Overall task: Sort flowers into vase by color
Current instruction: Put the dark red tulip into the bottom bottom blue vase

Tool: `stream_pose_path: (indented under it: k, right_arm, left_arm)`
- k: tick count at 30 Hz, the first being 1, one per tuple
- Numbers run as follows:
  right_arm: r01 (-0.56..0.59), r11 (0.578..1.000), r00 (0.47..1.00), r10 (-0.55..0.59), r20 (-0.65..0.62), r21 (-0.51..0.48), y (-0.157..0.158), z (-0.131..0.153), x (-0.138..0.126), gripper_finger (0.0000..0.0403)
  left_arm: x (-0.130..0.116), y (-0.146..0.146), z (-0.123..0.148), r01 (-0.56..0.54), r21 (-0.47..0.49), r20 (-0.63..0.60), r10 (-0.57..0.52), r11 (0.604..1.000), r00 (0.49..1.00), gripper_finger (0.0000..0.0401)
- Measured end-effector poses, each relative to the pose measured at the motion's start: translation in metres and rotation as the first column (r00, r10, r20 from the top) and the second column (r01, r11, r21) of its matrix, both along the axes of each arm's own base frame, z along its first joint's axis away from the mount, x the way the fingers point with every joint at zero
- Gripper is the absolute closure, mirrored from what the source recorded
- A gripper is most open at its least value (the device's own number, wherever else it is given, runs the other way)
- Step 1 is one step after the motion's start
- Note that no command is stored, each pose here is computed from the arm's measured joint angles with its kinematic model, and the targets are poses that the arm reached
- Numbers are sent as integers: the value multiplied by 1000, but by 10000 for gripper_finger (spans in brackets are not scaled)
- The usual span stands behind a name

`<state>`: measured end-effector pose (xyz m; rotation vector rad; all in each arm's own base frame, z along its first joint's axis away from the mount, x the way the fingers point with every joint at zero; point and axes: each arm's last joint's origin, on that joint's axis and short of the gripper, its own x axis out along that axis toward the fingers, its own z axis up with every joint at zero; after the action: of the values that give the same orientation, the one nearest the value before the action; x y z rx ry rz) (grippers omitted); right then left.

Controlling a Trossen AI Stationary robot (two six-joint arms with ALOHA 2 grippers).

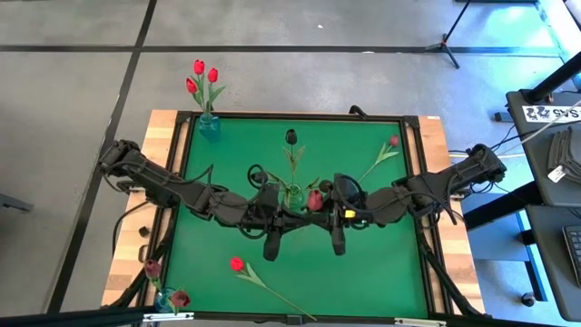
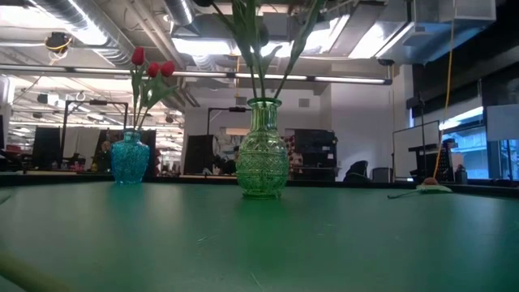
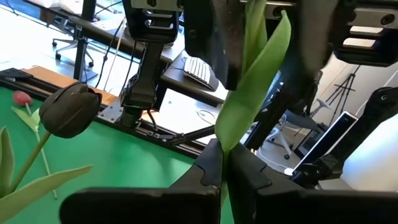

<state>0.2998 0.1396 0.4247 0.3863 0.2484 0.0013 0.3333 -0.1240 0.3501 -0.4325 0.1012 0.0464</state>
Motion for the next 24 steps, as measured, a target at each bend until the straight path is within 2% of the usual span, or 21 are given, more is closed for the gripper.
stream_pose_path:
  k: [6,11,14,19,21,24]
  right_arm:
    - [-21,1000,999,20,44,15,-3,11,-8,214]
    - [-11,1000,996,13,87,-16,-3,23,-25,184]
    - [10,998,994,-4,108,-58,1,29,-36,184]
    - [37,993,990,-22,136,-109,9,36,-52,193]
    - [38,991,990,-21,136,-125,14,35,-54,196]
    - [27,991,991,-9,134,-134,19,35,-58,201]
  left_arm:
    - [-2,-5,5,11,30,43,-12,1000,999,399]
    - [-16,-7,21,40,48,87,-44,998,995,400]
    - [-38,-7,43,83,71,151,-93,994,984,400]
    - [-94,-3,87,233,81,265,-246,969,932,401]
    - [-119,1,100,315,80,304,-324,946,896,401]
    - [-150,4,114,450,79,342,-448,889,826,401]
